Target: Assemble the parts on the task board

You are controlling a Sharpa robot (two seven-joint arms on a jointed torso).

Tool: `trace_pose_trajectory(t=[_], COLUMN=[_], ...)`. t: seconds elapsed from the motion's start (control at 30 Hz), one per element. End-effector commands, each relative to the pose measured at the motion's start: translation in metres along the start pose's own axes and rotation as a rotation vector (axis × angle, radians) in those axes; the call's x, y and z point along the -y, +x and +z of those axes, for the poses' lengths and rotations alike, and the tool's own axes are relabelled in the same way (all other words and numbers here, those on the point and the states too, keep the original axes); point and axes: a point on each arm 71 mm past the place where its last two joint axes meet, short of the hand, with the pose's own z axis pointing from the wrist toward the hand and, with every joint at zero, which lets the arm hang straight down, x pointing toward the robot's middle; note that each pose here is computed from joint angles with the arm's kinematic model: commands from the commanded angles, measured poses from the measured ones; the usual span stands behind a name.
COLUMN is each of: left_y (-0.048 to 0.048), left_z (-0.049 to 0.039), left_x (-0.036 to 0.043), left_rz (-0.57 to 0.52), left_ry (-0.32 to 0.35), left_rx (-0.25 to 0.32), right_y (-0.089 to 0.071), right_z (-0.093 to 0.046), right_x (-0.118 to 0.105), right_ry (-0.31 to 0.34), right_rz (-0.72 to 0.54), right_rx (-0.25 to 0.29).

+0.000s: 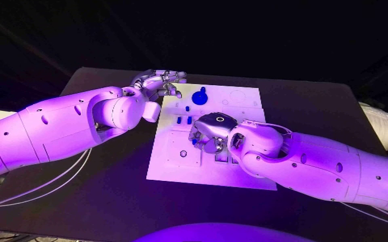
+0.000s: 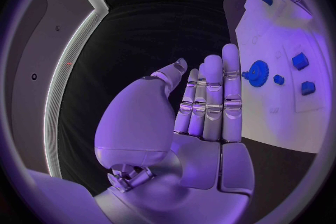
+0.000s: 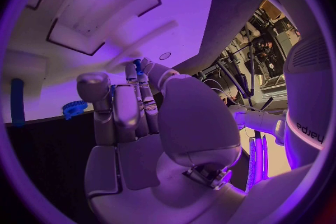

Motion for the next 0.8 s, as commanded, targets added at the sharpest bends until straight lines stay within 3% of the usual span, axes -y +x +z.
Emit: trace_pose_trajectory(t=[0.03, 0.3, 0.57, 0.7, 0.8], left_y=[0.0032, 0.0024, -0.0002, -0.0018, -0.0035], left_z=[-0.0002, -0.0006, -0.0003, -0.0001, 0.0001], left_x=[0.0003, 0.0002, 0.0005, 0.0007, 0.0011], left_rz=[-0.009, -0.009, -0.007, -0.006, -0.004], left_ry=[-0.002, -0.006, -0.001, 0.002, 0.006], left_rx=[-0.024, -0.025, -0.014, -0.007, 0.000], right_y=[-0.001, -0.005, -0.019, -0.031, -0.042], right_z=[0.000, -0.006, -0.028, -0.042, -0.054], right_x=[0.002, 0.006, 0.013, 0.024, 0.038], right_ry=[0.029, 0.037, 0.031, 0.057, 0.097], right_rz=[-0.027, -0.017, 0.037, 0.063, 0.067], right_rx=[0.037, 0.114, 0.227, 0.238, 0.211])
